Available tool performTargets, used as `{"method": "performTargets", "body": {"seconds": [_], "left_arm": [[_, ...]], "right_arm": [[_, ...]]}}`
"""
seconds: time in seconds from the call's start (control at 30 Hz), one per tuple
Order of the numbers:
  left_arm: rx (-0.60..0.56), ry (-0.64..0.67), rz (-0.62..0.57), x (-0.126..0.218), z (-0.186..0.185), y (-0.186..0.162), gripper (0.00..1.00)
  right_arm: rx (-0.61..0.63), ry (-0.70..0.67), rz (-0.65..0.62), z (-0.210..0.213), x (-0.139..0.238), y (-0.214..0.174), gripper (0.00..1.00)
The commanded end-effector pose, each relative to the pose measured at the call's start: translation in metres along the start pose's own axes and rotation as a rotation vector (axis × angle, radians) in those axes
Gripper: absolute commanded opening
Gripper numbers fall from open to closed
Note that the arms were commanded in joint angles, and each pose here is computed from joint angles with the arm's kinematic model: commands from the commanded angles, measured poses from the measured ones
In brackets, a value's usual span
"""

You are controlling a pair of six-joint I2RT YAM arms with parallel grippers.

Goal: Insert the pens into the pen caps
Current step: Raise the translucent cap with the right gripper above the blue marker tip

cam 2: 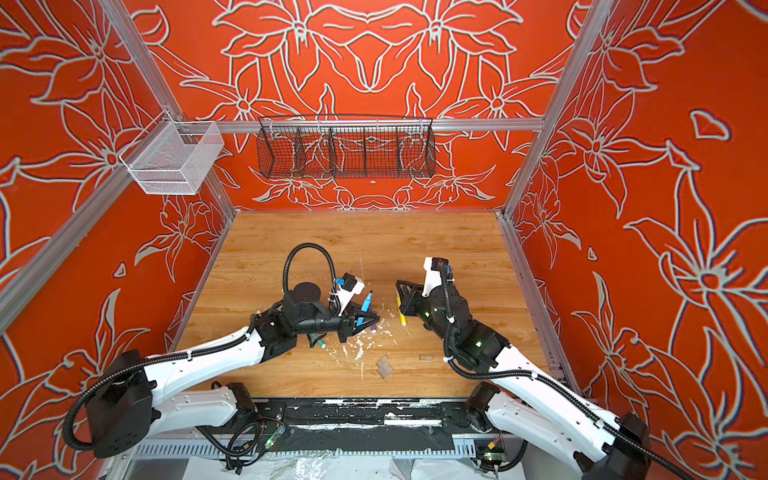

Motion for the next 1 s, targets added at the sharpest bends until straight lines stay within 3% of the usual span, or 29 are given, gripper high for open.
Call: {"method": "performTargets", "body": {"seconds": [0.0, 0.97], "left_arm": [[-0.036, -0.04, -0.009, -0.002, -0.011, 0.008, 0.0], [-0.067, -0.083, 0.092, -0.024, -0.026, -0.009, 0.0]], "right_arm": [[-0.068, 0.133, -0.023, 0.027, -0.001, 0.006, 0.03], [-0.07, 0.256, -0.038, 0.049, 0.009, 0.002, 0.02]]}}
Point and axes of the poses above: each gripper's point midway between its finger pads, its own x axis back along the fingers, its own z axis along the line the jaws close on, y = z × x, the point moved 1 cm from there along x, back along the fingers, and after that the axes turned 5 degrees about x, right-handed, at the moved point
